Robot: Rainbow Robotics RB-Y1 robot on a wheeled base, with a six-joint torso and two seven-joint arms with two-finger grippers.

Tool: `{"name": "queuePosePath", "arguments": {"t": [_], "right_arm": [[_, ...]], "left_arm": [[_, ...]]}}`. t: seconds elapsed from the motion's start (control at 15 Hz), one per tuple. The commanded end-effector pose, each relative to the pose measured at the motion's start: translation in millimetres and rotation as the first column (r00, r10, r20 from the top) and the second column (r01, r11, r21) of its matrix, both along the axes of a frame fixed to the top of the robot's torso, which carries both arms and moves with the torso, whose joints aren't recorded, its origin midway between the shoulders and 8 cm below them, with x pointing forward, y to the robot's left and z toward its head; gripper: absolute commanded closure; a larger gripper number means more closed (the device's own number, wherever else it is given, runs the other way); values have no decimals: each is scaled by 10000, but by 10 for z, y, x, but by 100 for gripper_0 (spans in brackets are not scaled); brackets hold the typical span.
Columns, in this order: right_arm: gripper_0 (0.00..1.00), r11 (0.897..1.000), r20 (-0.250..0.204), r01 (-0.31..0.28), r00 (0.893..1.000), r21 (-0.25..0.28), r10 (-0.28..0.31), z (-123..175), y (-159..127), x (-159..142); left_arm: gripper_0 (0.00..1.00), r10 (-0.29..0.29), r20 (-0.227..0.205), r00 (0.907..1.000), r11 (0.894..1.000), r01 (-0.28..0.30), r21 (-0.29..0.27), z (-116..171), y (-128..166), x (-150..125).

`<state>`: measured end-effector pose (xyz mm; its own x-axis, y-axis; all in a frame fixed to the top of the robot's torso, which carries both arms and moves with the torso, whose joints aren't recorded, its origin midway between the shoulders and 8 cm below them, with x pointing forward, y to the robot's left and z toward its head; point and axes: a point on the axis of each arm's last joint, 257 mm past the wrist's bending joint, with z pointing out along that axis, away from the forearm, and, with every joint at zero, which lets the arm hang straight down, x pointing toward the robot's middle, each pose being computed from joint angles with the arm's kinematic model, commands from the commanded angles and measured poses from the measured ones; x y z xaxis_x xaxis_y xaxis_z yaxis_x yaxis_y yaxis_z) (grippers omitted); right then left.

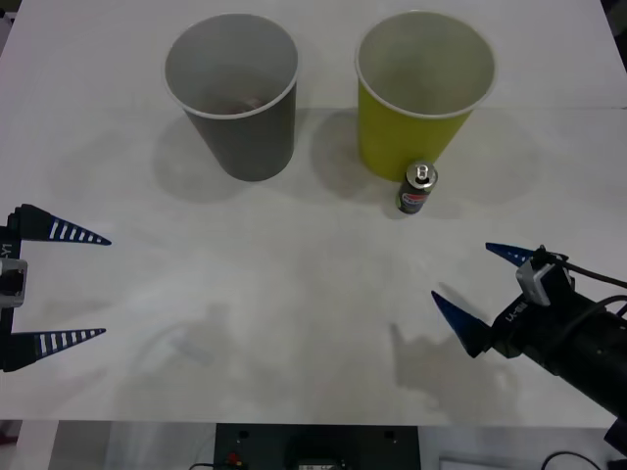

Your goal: Put the can into the green bin and the plastic bottle into the gray bin

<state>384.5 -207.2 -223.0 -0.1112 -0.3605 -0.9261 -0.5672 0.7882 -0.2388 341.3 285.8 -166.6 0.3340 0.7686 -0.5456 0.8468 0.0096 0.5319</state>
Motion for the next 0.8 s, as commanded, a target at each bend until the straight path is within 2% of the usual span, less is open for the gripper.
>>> {"name": "queuePosePath", "arguments": {"t": [0.07,0.33,0.47,0.8], "right_arm": [[0,9983,333,364,9987,454,-379,-68,33,61],[0,9875,701,862,9929,1320,-960,-203,64,181],[0,9743,703,1164,9887,1928,-1321,-292,83,227],[0,9402,844,1677,9760,2964,-2007,-445,125,422]], "left_arm": [[0,0,0,10000,10000,0,0,0,0,0],[0,0,0,10000,10000,0,0,0,0,0],[0,0,0,10000,10000,0,0,0,0,0],[0,0,0,10000,10000,0,0,0,0,0]]}}
